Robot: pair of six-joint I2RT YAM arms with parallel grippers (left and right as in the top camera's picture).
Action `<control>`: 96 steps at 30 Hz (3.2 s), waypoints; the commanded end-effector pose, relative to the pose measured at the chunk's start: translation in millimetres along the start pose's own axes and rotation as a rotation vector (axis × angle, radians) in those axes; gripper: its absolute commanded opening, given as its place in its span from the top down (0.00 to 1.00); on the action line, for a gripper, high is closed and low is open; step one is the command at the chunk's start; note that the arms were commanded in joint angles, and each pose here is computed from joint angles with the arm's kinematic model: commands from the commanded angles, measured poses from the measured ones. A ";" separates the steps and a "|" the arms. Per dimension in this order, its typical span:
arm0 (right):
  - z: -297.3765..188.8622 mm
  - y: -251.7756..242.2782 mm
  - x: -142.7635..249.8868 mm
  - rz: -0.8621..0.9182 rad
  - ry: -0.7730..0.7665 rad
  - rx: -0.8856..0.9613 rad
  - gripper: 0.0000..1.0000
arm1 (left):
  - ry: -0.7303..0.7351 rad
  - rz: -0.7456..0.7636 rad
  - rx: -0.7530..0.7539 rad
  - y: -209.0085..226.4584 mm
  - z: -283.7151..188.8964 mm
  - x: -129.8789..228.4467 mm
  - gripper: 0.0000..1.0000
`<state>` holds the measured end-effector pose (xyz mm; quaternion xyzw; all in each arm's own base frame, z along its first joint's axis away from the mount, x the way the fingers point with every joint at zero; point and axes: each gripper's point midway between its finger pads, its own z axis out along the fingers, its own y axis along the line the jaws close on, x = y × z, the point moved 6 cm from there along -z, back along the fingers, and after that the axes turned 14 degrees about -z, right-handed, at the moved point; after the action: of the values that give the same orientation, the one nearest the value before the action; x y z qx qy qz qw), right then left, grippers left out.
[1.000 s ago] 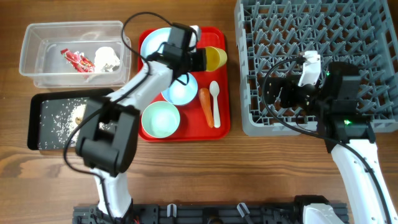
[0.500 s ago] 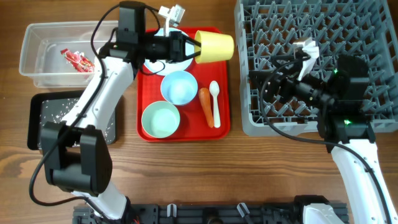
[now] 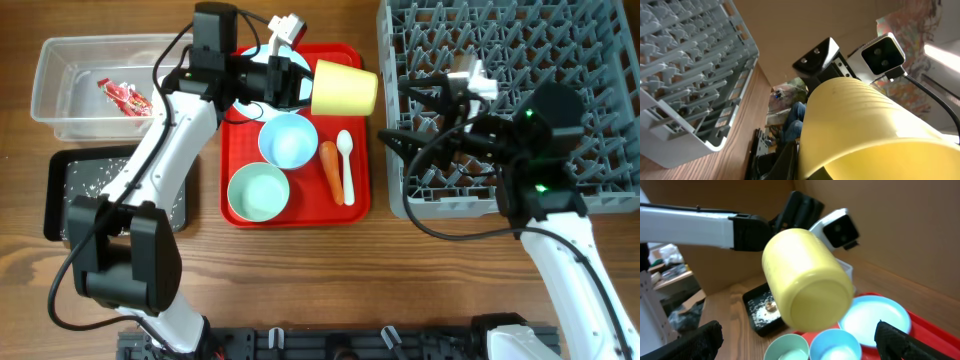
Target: Sort waste into correct bins and load items into the dishwasher rack
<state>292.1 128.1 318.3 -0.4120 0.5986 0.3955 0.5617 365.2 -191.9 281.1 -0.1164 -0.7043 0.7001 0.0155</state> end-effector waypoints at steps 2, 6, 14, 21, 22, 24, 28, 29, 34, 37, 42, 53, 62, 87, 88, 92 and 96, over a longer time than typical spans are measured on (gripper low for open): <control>15.7 2.1 -3.0 -0.015 -0.021 -0.077 0.00 | 0.061 0.020 0.031 -8.8 15.0 7.0 0.96; 19.5 -2.0 -4.1 -0.006 -0.039 -0.078 0.00 | 0.064 0.030 0.011 -6.9 25.2 8.2 0.96; 22.1 -6.5 -4.9 0.006 -0.055 -0.079 0.18 | 0.062 0.047 -0.021 -3.7 37.7 9.0 0.96; 22.2 -6.5 -3.7 0.014 -0.051 -0.080 0.33 | 0.060 0.069 -0.019 -5.0 37.7 7.7 0.96; 22.2 -6.1 -3.2 0.018 -0.049 -0.084 0.33 | 0.060 0.069 -0.019 -5.0 37.7 7.6 0.96; 22.3 -5.9 -1.6 0.027 -0.044 -0.087 0.27 | 0.061 0.068 -0.018 -5.0 37.7 7.7 0.96; 22.6 -6.3 -0.3 0.032 -0.041 -0.087 0.18 | 0.089 0.048 0.012 -9.3 37.5 10.1 0.96; 22.6 -6.3 -0.4 0.031 -0.041 -0.087 0.17 | 0.107 0.048 0.031 -12.1 37.3 11.5 0.96; 21.7 -0.4 -4.3 0.000 -0.055 -0.140 0.15 | 0.121 -0.009 0.039 -15.6 37.3 11.0 0.96; 21.7 -0.4 -5.1 -0.012 -0.059 -0.139 0.17 | 0.121 -0.026 0.038 -15.6 37.3 11.0 0.96; 21.7 -0.4 -5.0 -0.030 -0.060 -0.138 0.32 | 0.121 -0.031 0.038 -15.6 37.3 11.0 0.96; 20.7 -1.3 -6.8 -0.045 -0.066 -0.133 0.59 | 0.111 -0.026 0.037 -15.4 33.7 9.3 0.86; -5.5 -21.0 -5.4 -0.016 -0.064 -0.072 0.69 | 0.067 -0.015 0.032 -14.1 16.4 2.8 0.78; -52.6 -67.9 31.8 0.227 0.034 0.252 0.70 | -0.503 -0.060 -0.538 54.6 -38.6 -47.0 0.74; -52.8 -67.6 32.1 0.232 0.036 0.254 0.70 | -0.536 -0.090 -0.594 61.7 -43.5 -46.5 0.73; -55.9 -70.1 36.0 0.277 0.059 0.321 0.69 | -0.629 -0.197 -0.796 85.1 -62.1 -38.9 0.73; -61.7 -68.8 46.3 0.317 0.123 0.407 0.69 | -0.664 -0.266 -0.921 97.8 -73.7 -29.4 0.71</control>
<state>332.3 52.1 267.1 -0.2236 0.7414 0.3793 0.5064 414.9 -147.4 198.9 0.1681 -0.8910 0.4027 -0.1252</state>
